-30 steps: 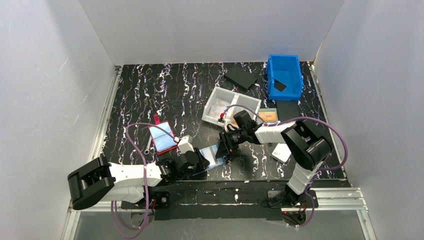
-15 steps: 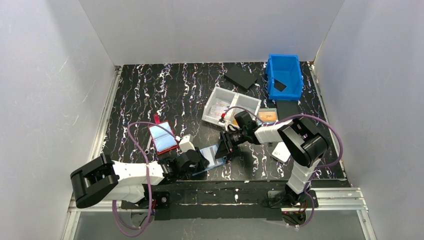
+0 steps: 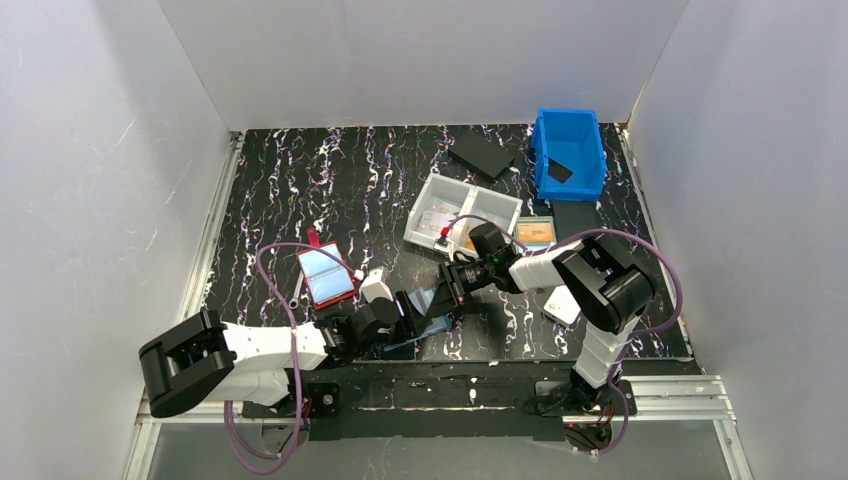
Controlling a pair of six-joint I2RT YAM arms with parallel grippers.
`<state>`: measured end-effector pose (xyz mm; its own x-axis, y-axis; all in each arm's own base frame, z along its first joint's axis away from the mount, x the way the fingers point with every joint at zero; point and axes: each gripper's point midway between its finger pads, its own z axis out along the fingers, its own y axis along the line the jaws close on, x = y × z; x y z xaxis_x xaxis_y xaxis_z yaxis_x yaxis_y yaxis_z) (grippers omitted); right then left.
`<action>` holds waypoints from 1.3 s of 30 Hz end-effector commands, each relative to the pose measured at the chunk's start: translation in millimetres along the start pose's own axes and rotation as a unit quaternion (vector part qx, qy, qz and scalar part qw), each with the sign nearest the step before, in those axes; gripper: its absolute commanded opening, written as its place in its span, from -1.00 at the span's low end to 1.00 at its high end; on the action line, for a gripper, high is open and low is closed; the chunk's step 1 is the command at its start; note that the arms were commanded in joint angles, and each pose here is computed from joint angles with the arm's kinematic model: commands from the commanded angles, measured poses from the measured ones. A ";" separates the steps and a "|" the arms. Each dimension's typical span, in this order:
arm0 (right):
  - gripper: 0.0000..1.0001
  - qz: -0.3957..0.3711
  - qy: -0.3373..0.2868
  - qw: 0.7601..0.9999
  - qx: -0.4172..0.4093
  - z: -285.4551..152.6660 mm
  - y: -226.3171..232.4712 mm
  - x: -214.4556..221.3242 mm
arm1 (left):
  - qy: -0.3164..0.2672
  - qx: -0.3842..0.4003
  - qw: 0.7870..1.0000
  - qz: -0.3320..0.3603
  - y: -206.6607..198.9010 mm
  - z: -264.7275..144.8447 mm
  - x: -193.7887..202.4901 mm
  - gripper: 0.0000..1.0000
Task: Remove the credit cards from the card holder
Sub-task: Remove the credit card from the card holder.
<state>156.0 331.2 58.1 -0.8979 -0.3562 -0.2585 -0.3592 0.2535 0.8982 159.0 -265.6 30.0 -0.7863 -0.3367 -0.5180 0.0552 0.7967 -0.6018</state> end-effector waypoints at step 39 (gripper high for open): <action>-0.23 -0.055 0.037 0.992 0.107 16.1 -34.4 8.4 | -0.028 -0.005 0.999 -0.032 20.0 -13.9 -8.4 0.40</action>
<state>148.6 340.5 60.1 -0.8370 -0.4439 -0.3200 -0.4558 0.2419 0.8566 155.2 -242.7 38.5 -0.7512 -0.4348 -0.4966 0.0087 0.7459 -0.6660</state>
